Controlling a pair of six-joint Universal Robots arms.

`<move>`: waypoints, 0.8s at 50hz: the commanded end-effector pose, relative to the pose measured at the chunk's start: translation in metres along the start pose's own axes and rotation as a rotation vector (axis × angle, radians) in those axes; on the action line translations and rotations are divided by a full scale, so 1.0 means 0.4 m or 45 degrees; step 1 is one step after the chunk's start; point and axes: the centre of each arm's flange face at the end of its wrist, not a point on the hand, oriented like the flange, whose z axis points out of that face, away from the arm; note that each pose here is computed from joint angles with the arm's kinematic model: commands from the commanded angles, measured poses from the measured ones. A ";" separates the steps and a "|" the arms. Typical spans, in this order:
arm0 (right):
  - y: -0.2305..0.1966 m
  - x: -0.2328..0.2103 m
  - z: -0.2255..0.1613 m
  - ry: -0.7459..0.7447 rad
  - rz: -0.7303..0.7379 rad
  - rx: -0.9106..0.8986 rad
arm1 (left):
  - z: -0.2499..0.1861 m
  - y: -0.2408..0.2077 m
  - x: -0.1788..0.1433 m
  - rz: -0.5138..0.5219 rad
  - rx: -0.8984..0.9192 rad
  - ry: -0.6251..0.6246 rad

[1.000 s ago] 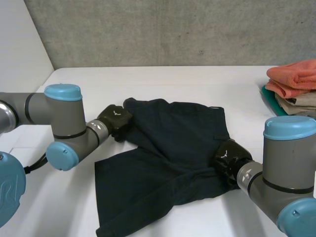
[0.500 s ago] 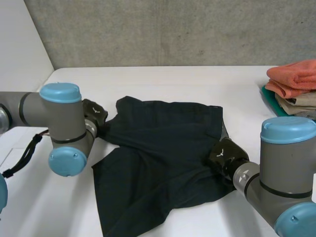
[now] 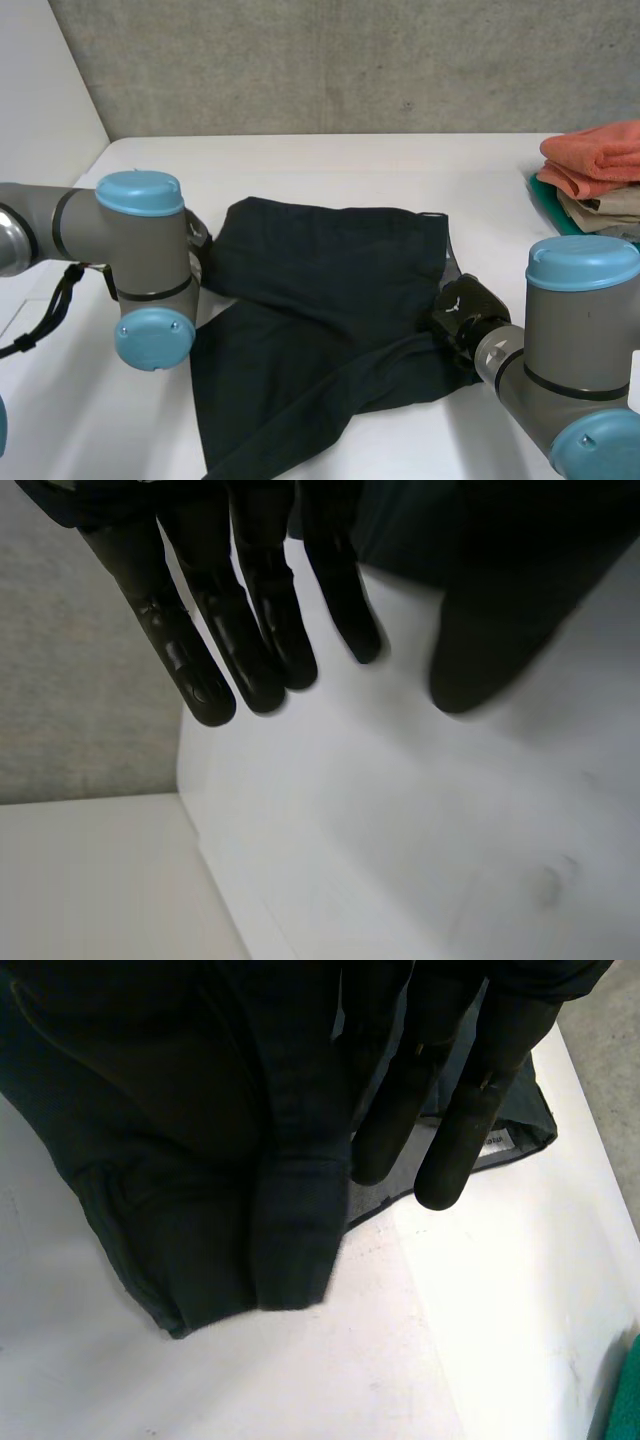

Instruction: Fold the laundry.

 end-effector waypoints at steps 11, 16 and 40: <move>-0.056 0.029 0.004 0.015 0.218 0.107 | -0.235 -0.016 -0.126 -0.504 0.141 0.084; -0.074 0.048 0.005 0.019 0.310 0.125 | -0.369 0.011 -0.095 -0.766 0.070 0.368; -0.081 0.090 -0.015 0.081 0.468 0.133 | -0.441 0.074 0.119 -0.907 -0.228 0.709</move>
